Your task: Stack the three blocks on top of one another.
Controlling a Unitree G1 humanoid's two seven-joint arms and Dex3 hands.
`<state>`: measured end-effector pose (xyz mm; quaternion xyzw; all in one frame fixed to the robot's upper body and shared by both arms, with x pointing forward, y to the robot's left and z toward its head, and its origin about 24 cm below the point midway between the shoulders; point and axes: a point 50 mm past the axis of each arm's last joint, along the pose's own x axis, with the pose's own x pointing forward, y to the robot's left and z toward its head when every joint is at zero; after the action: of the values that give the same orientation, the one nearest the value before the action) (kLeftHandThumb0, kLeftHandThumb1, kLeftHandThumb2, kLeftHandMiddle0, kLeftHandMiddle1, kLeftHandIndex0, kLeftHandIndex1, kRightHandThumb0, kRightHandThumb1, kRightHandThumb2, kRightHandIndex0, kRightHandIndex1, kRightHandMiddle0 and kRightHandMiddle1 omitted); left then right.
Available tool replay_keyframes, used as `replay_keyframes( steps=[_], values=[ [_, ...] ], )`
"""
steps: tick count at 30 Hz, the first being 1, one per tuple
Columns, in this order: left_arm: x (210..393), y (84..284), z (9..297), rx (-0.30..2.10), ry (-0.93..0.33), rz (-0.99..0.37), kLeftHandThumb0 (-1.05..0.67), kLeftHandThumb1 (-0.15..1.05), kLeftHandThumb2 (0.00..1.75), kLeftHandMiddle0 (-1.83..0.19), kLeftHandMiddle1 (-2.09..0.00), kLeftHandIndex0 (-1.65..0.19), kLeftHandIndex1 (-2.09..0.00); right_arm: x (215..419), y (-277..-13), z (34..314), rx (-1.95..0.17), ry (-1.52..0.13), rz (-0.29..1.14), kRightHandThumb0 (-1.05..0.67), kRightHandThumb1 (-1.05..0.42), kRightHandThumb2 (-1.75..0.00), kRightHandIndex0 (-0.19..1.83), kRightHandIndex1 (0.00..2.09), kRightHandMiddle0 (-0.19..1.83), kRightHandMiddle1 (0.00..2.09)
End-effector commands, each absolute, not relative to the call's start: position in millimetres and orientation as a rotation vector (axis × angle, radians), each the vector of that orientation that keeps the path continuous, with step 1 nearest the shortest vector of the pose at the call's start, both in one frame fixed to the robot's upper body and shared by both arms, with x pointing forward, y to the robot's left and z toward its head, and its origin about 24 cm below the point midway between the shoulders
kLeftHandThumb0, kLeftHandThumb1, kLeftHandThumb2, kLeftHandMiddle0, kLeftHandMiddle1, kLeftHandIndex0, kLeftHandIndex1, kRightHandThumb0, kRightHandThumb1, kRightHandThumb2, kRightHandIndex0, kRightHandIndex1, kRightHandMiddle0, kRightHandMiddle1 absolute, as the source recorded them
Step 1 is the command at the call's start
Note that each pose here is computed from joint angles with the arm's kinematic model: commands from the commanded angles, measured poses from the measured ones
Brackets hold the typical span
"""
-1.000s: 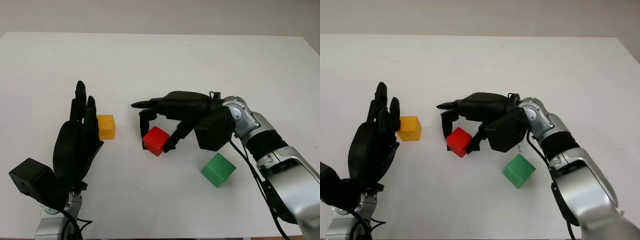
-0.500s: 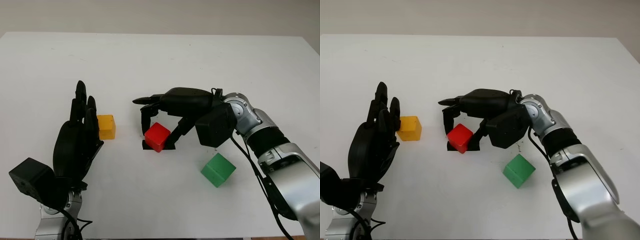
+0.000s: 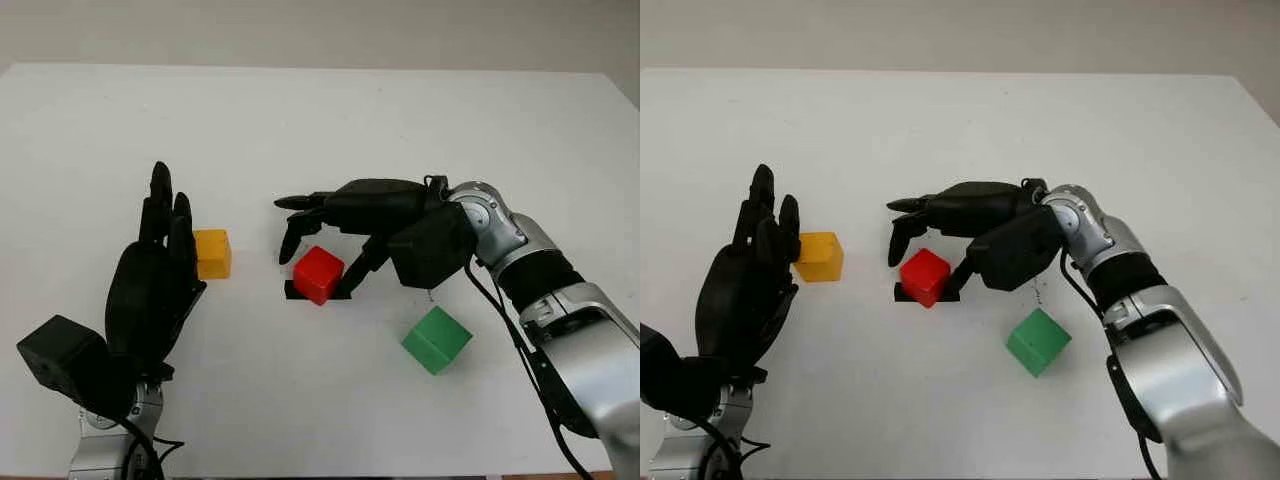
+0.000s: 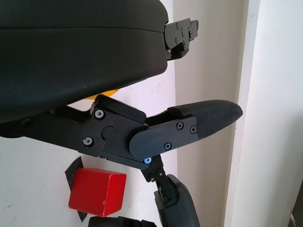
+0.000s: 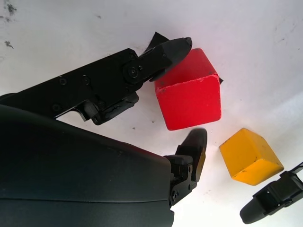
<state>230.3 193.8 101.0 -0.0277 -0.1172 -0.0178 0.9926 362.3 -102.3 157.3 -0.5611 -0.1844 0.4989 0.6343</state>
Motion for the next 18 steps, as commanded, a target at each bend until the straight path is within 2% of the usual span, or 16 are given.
replay_keyframes(
  steps=[1,7,12,14,18],
  values=[
    [228.4,194.3,103,-0.053,-0.245,-0.038,-0.74,1.05,0.68,0.19,0.0,0.19,0.0,362,-103,165,-1.293,-0.451,1.133,-0.62,-0.87,-0.05,-0.15,0.03,0.11,0.36],
    [228.9,194.3,103,-0.048,-0.242,-0.039,-0.74,1.05,0.69,0.19,0.0,0.19,0.0,359,-105,176,-1.3,-0.461,1.148,-0.69,-0.89,-0.06,-0.19,0.0,-0.04,0.21],
    [228.5,194.0,103,-0.05,-0.242,-0.033,-0.75,1.05,0.69,0.19,0.0,0.19,0.0,356,-115,202,-1.278,-0.507,1.079,-0.75,-0.91,-0.06,-0.19,0.0,-0.12,0.14],
    [228.4,194.2,103,-0.049,-0.244,-0.038,-0.74,1.05,0.69,0.19,0.0,0.19,0.0,353,-124,217,-1.253,-0.548,1.019,-0.75,-0.91,-0.06,-0.19,0.0,-0.11,0.14],
    [228.2,195.0,104,-0.041,-0.244,-0.037,-0.73,1.05,0.7,0.19,0.0,0.19,0.0,342,-153,248,-1.152,-0.604,0.881,-0.68,-0.9,-0.05,-0.19,0.01,0.1,0.23]
  ],
)
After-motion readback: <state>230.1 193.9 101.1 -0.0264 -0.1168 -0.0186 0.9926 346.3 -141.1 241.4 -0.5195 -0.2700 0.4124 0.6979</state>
